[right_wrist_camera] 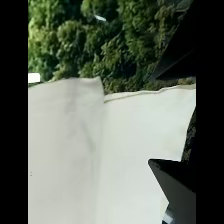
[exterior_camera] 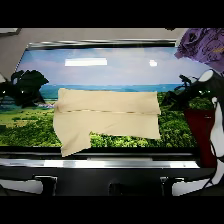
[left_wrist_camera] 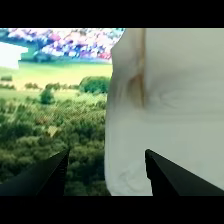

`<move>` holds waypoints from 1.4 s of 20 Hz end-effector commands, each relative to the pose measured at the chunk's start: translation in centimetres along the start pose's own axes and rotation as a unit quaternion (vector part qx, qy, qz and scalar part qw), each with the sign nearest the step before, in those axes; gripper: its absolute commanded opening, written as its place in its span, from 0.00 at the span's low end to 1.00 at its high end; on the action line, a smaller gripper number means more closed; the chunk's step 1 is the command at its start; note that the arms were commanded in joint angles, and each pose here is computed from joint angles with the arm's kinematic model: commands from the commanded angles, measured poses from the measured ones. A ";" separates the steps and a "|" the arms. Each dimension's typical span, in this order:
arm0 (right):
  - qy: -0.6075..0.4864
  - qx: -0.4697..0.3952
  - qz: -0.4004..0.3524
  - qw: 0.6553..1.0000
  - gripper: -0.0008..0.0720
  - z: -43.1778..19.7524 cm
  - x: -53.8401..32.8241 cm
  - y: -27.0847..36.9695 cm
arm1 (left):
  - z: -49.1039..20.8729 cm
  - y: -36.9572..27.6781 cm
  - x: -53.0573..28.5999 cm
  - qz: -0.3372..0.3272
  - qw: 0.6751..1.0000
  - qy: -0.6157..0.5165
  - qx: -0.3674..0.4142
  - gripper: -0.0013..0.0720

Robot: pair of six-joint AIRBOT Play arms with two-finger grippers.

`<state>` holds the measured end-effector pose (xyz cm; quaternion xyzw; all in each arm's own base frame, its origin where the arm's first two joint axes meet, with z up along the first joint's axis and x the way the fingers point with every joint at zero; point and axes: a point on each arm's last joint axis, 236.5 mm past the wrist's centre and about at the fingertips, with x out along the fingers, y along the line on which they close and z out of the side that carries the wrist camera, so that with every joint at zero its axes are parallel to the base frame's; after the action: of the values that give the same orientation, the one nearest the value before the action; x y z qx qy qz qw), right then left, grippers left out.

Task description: Fold the clothes and pants, and hang the long-sleeved shirts on hangers.

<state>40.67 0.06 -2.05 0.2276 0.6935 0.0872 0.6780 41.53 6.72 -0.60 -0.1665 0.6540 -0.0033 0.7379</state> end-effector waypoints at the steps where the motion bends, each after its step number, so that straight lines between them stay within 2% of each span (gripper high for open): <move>1: -0.014 0.026 0.071 0.997 0.78 -3.7 -0.5 -0.8 | -5.7 1.8 -1.0 -0.037 0.996 -0.020 -0.075 0.76; 5: -0.004 0.060 0.109 0.992 0.78 -8.2 2.3 -0.9 | -13.6 0.0 1.4 -0.107 0.986 -0.030 -0.125 0.76; 10: 0.000 0.077 0.135 0.988 0.78 -8.9 3.0 -0.1 | -19.2 -3.2 5.4 -0.174 0.971 0.005 -0.165 0.76; 18: -0.004 0.081 0.151 0.985 0.77 -8.6 2.8 0.7 | -20.1 -3.3 7.7 -0.182 0.963 0.005 -0.200 0.76; 28: -0.005 0.079 0.168 0.983 0.75 -8.6 2.4 1.5 | -20.1 -5.4 10.7 -0.174 0.970 0.023 -0.169 0.76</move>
<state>32.50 3.76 -3.39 0.3878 0.6501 0.1374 0.6388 24.69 -5.30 -10.14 -0.4150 0.6156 -0.0292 0.6693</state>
